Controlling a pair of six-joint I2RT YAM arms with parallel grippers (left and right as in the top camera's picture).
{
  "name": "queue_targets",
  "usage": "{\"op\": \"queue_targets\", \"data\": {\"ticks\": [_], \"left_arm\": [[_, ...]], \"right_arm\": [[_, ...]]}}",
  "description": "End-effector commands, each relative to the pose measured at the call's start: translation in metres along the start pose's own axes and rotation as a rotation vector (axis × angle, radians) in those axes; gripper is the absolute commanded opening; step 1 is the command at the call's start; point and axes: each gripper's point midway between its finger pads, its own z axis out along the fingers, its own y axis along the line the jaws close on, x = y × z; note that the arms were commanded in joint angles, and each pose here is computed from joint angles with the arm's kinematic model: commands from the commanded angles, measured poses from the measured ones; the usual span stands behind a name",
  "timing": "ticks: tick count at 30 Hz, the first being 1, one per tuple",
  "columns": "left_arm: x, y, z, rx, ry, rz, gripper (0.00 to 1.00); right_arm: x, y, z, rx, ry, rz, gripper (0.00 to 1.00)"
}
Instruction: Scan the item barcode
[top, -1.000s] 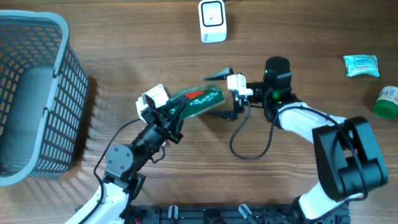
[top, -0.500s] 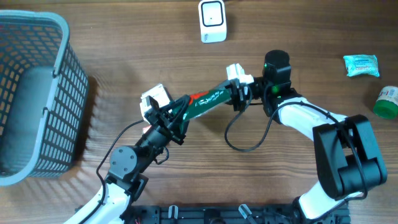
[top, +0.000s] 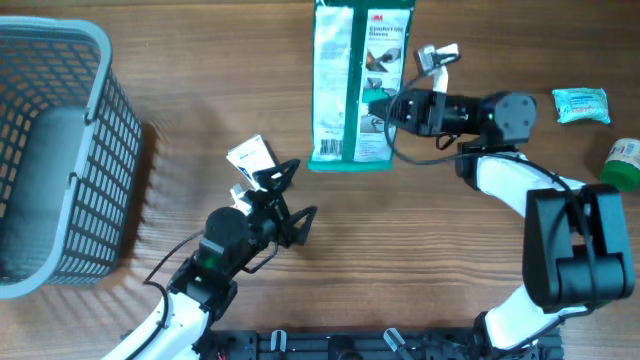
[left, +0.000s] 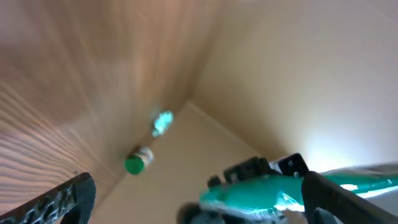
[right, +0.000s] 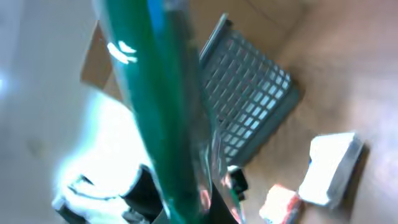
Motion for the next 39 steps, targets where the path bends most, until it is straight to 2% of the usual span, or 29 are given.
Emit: {"op": "queue_targets", "data": {"ticks": [1,5,9,15,21,26,32,33,34,35,36,37,39], "left_arm": [[-0.024,0.015,-0.002,-0.058,-0.113,0.041,1.00],[-0.034,0.029,-0.004,-0.116,-0.152,0.086,1.00],[-0.037,0.029,-0.005,-0.115,-0.172,0.086,1.00],[-0.038,0.031,-0.005,-0.123,-0.175,0.085,1.00],[-0.057,0.070,-0.017,-0.285,-0.253,0.054,1.00],[-0.072,0.101,-0.034,-0.424,-0.326,0.028,1.00],[-0.088,0.096,-0.038,-0.396,-0.420,0.054,1.00],[-0.086,0.089,-0.034,-0.377,-0.395,0.119,1.00],[-0.088,0.065,-0.028,-0.312,-0.398,0.322,1.00],[-0.080,0.038,-0.019,-0.244,-0.348,0.591,1.00],[-0.059,0.012,-0.010,-0.172,-0.263,0.841,0.99],[-0.050,-0.003,-0.009,-0.141,-0.246,0.940,0.99],[-0.033,-0.053,-0.018,-0.071,-0.312,1.151,1.00]], "right_arm": [[-0.009,0.005,0.001,-0.005,-0.032,0.092,0.04],[-0.010,0.012,0.001,-0.018,-0.037,0.013,0.04],[-0.012,0.031,0.000,-0.052,-0.060,-0.159,0.05],[-0.008,0.038,0.000,-0.063,-0.040,-0.201,0.05],[0.005,0.101,-0.001,-0.088,0.024,-0.416,0.05],[0.013,0.130,-0.002,-0.092,0.051,-0.425,0.05],[0.027,0.141,-0.004,-0.085,0.112,-0.472,0.05],[0.028,0.142,-0.004,-0.084,0.115,-0.474,0.05],[0.030,0.141,-0.004,-0.081,0.127,-0.476,0.04],[0.031,0.140,-0.005,-0.078,0.138,-0.476,0.05],[0.034,0.139,-0.005,-0.072,0.158,-0.470,0.05],[0.036,0.137,-0.005,-0.069,0.170,-0.471,0.05],[0.040,0.135,-0.006,-0.060,0.196,-0.456,0.05]]}}
